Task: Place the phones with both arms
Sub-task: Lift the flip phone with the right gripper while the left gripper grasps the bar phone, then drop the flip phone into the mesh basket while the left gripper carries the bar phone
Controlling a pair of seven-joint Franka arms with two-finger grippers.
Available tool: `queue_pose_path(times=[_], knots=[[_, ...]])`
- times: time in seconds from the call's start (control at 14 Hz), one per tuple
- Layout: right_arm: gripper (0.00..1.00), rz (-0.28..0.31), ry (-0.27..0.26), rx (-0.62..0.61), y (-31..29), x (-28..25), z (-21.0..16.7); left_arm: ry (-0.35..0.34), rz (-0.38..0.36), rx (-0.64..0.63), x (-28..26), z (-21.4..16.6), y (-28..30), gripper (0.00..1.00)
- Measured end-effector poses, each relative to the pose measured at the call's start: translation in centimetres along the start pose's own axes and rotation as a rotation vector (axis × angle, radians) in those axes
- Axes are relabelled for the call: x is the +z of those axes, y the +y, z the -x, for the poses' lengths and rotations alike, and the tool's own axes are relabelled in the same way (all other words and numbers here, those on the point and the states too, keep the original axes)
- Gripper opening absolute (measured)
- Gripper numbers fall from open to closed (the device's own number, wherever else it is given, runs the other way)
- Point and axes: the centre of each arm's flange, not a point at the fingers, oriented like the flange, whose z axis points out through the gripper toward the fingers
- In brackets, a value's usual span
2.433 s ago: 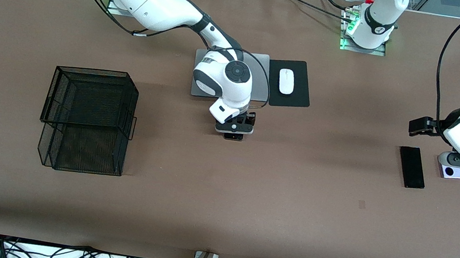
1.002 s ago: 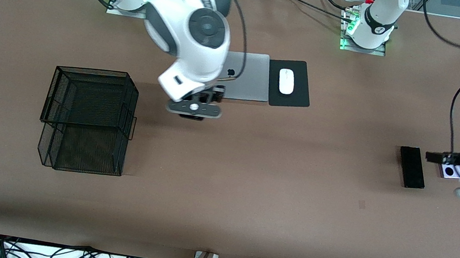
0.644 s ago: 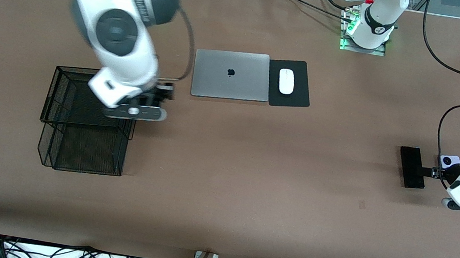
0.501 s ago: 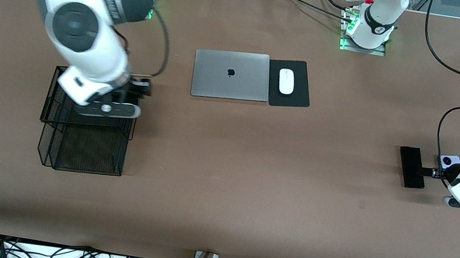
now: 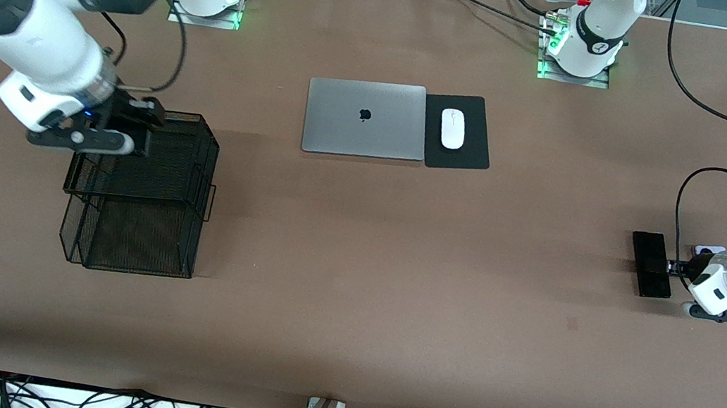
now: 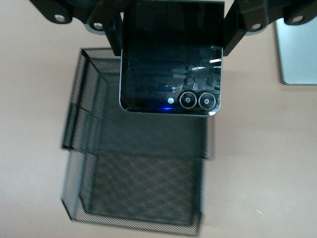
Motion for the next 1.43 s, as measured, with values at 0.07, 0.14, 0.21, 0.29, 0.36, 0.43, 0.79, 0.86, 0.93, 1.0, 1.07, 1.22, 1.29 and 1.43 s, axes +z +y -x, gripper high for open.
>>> queue_pose_path(times=[0.07,0.14,0.21,0.29,0.36,0.43,0.79,0.86,0.93,1.0,1.07,1.22,1.29,1.43], knots=[[0.81,-0.003,-0.006,0.007,1.9,0.3,0.7,0.005,0.0,0.002,0.4,0.1,0.1,1.0],[0.81,-0.007,-0.013,0.015,3.6,0.8,1.3,0.011,0.001,0.004,1.1,0.3,0.3,1.0],[0.81,-0.011,-0.018,0.02,5.4,1.4,1.8,0.015,0.003,0.008,2.0,0.5,0.6,1.0],[0.81,-0.016,-0.018,0.019,6.9,2.3,2.2,0.015,0.005,0.01,2.8,0.8,0.8,1.0],[0.81,-0.023,-0.01,0.017,8.3,3.5,2.5,0.013,0.007,0.012,3.3,1.0,0.9,1.0],[0.81,-0.035,0.001,0.015,9.4,4.8,2.7,0.012,0.008,0.012,3.7,1.2,0.9,1.0],[0.81,-0.089,0.051,0.004,11.2,12.4,2.0,0.005,0.011,0.01,4.5,1.3,0.9,1.0],[0.81,-0.092,0.048,0.002,11.0,14.1,1.6,0.005,0.011,0.01,4.7,1.3,0.9,1.0],[0.81,-0.092,0.044,0.001,10.7,15.6,1.3,0.007,0.01,0.009,4.6,1.3,0.7,0.96],[0.81,-0.092,0.038,-0.001,10.6,16.8,0.9,0.007,0.009,0.009,4.6,1.3,0.7,0.94],[0.81,-0.092,0.032,-0.002,10.5,17.9,0.6,0.01,0.006,0.01,4.4,1.3,0.5,0.86],[0.81,-0.092,0.026,-0.003,10.3,19.5,0.1,0.009,0.006,0.031,4.1,1.4,0.5,0.8],[0.81,-0.092,0.024,-0.004,10.2,19.9,0.0,0.008,0.006,0.035,4.1,1.4,0.5,0.8],[0.81,-0.097,0.017,0.0,10.2,20.3,0.0,0.001,0.008,0.043,4.0,1.3,0.8,0.8]])
